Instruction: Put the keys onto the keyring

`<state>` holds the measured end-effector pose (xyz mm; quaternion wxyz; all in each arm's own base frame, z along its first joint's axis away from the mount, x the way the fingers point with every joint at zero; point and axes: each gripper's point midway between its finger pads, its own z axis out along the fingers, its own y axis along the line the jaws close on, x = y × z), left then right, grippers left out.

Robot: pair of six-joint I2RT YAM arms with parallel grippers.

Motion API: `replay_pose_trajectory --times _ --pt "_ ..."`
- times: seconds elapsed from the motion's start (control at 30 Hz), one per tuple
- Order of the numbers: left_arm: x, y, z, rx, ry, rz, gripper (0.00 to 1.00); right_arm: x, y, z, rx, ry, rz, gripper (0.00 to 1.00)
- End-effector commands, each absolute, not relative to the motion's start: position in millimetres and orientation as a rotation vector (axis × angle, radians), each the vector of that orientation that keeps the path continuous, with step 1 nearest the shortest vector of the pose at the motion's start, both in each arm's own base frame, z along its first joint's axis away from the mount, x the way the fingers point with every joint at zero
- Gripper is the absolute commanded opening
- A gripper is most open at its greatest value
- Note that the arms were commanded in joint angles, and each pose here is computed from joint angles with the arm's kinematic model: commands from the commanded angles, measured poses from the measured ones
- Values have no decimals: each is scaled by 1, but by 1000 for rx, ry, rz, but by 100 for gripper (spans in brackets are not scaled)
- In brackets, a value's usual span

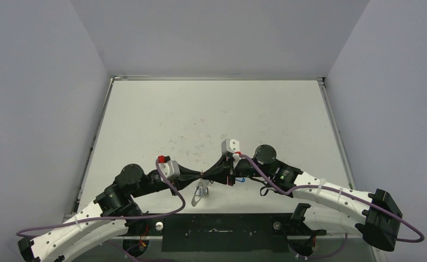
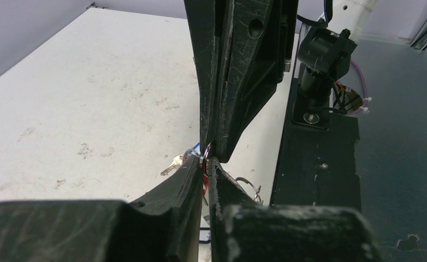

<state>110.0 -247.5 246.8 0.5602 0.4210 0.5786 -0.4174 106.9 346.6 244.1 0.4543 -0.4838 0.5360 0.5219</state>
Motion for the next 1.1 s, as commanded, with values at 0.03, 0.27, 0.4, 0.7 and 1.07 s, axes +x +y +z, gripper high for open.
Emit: replay_pose_trajectory --times 0.03,0.27,0.4,0.7,1.07 --pt "110 -244 247 1017 1369 -950 19 100 347 291 -1164 1130 1310 0" --pt "109 -250 244 1028 1349 -977 15 99 349 288 -1172 1133 1311 0" --pt "108 -251 246 1041 1349 -977 0 100 350 286 -1172 1138 1306 0" --pt "107 -241 253 1043 1363 -944 0 106 347 282 -1175 1177 1257 20" --pt "110 -232 239 1222 1538 -809 0 116 345 288 -1232 1205 1142 57"
